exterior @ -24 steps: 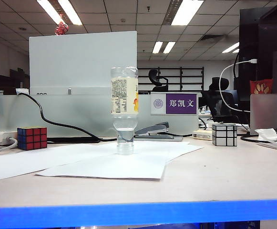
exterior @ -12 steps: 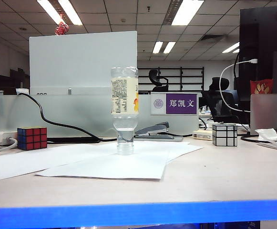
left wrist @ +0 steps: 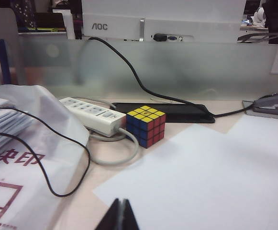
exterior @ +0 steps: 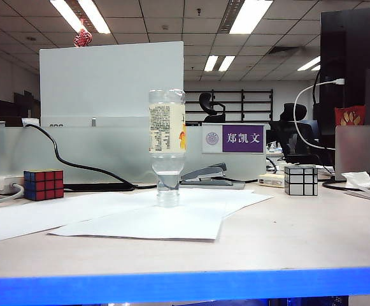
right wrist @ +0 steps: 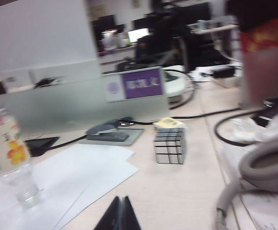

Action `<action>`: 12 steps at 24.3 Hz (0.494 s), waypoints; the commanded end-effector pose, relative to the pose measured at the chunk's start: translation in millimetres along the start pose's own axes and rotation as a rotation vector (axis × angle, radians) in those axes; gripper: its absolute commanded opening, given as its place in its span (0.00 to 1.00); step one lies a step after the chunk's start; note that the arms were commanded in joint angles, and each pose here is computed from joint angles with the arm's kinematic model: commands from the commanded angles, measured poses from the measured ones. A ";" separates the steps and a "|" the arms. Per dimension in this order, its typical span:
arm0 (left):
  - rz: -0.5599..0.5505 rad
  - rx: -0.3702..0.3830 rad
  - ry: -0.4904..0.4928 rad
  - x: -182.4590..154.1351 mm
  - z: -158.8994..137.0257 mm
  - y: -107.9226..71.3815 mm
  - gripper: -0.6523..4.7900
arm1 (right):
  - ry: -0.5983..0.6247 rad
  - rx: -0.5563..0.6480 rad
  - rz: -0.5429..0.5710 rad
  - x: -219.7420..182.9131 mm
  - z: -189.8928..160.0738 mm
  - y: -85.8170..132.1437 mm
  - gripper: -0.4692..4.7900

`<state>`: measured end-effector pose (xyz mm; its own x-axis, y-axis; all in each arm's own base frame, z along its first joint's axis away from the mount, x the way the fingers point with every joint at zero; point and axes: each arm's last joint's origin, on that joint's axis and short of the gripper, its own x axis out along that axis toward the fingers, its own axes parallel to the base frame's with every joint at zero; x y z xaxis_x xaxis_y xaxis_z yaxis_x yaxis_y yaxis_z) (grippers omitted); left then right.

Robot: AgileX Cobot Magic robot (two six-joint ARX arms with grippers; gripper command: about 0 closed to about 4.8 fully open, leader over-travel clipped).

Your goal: Flip the plastic bottle upside down.

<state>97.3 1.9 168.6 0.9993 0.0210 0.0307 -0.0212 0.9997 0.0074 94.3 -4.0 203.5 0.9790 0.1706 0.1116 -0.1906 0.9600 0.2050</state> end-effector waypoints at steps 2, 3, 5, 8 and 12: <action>0.001 0.004 -0.016 -0.1 1.7 0.2 0.11 | -0.025 -0.031 -0.020 -5.4 2.0 -0.3 0.11; 0.001 0.004 -0.015 -0.1 1.6 0.2 0.11 | -0.020 -0.043 -0.021 -6.0 1.2 -0.3 0.11; 0.000 0.004 -0.016 -0.1 1.7 0.2 0.11 | 0.000 -0.060 -0.027 -6.8 -1.1 -0.5 0.11; 0.000 0.004 -0.015 -0.1 1.6 0.2 0.11 | 0.021 -0.083 -0.079 -6.1 -6.1 -2.4 0.11; 0.001 0.004 -0.016 -0.1 1.7 0.2 0.11 | 0.033 -0.078 -0.160 -4.1 -16.7 -5.1 0.11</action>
<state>97.3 1.9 168.7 0.9993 0.0202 0.0311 -0.0204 0.9998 0.0074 91.7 -5.6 187.8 0.9969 0.0615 0.0486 -0.0680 0.9871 0.1449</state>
